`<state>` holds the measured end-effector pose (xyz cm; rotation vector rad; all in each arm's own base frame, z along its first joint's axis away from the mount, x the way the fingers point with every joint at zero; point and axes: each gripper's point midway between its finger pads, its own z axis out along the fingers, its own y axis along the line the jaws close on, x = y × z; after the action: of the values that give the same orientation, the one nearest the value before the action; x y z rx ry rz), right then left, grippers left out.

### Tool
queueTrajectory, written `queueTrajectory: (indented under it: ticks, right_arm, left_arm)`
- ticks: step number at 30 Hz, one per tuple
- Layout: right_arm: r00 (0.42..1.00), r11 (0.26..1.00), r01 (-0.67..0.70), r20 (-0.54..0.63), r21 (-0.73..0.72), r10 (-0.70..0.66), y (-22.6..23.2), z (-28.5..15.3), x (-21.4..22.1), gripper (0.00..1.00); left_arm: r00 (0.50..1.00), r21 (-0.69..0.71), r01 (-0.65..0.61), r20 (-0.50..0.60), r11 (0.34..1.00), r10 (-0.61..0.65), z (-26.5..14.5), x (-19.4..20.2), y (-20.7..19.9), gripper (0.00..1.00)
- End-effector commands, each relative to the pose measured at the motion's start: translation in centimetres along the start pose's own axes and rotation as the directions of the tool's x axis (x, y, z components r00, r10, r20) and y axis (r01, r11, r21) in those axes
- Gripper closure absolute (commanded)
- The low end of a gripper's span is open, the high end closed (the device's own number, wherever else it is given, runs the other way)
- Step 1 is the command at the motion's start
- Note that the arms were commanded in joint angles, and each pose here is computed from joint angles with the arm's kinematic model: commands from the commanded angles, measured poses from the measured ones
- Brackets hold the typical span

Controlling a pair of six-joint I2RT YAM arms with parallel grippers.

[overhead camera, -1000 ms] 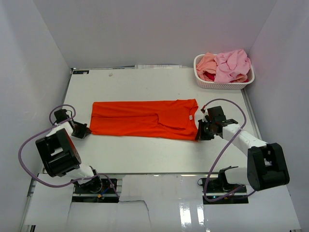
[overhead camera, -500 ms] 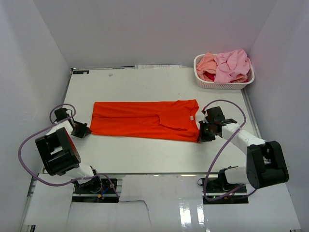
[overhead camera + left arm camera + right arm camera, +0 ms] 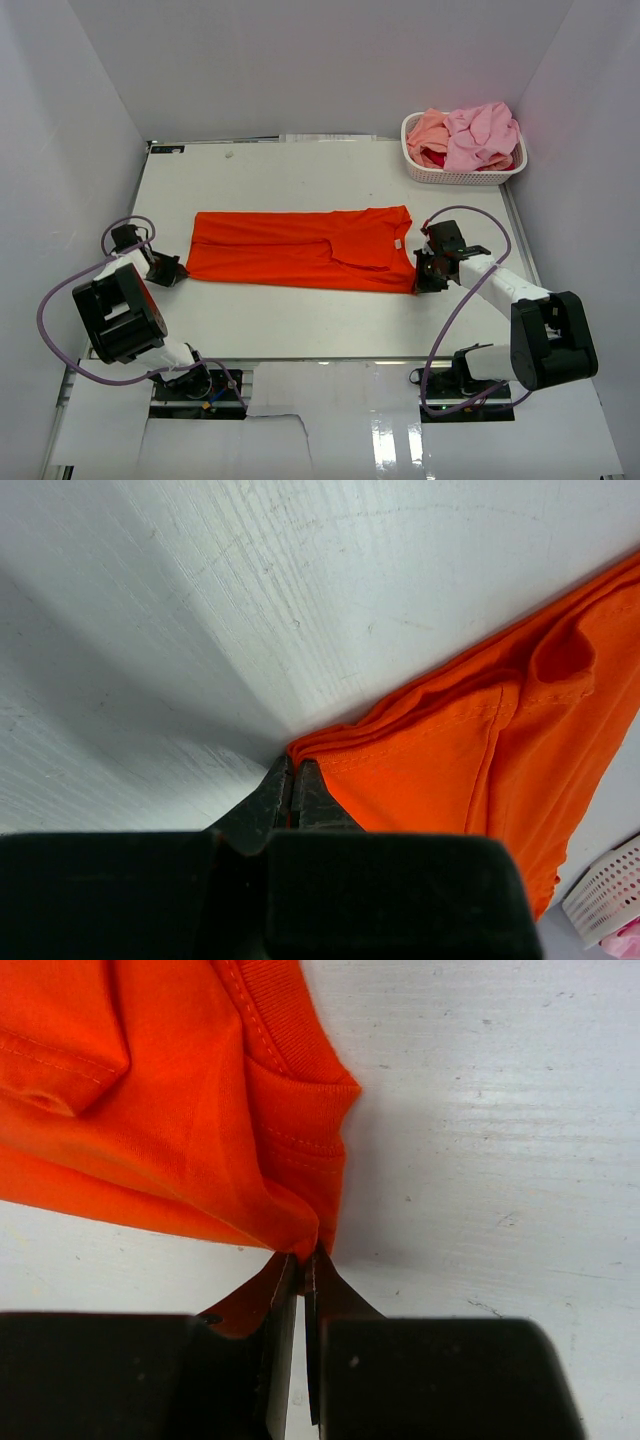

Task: Fold and stack the t-shirts
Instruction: Rotate the tshirt 90 degrees

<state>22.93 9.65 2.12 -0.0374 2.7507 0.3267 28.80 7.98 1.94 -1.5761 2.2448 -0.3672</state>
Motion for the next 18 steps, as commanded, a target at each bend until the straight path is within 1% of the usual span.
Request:
queueTrajectory:
  ticks: [1,3,12,18]
  right_arm:
    - [1.000,0.995,-0.013,0.011,0.104,0.012,-1.6,-0.5,-0.7,0.92]
    - [1.000,0.994,-0.016,0.009,0.106,0.016,-1.6,-0.5,-0.7,0.92]
    - [0.998,0.974,-0.056,0.004,0.219,0.057,-3.4,-0.6,-0.7,0.92]
    - [0.998,0.978,-0.055,-0.002,0.203,0.057,-3.1,-0.5,-0.6,0.92]
  left_arm:
    - [0.998,-0.010,-0.004,0.059,1.000,0.004,-0.4,-1.7,-0.1,1.00]
    - [0.998,-0.012,-0.002,0.058,1.000,0.003,-0.4,-1.7,0.0,1.00]
    - [0.998,-0.015,0.003,0.062,1.000,-0.002,-0.4,-1.8,0.1,1.00]
    - [0.998,-0.014,0.001,0.059,1.000,0.000,-0.3,-1.7,0.1,1.00]
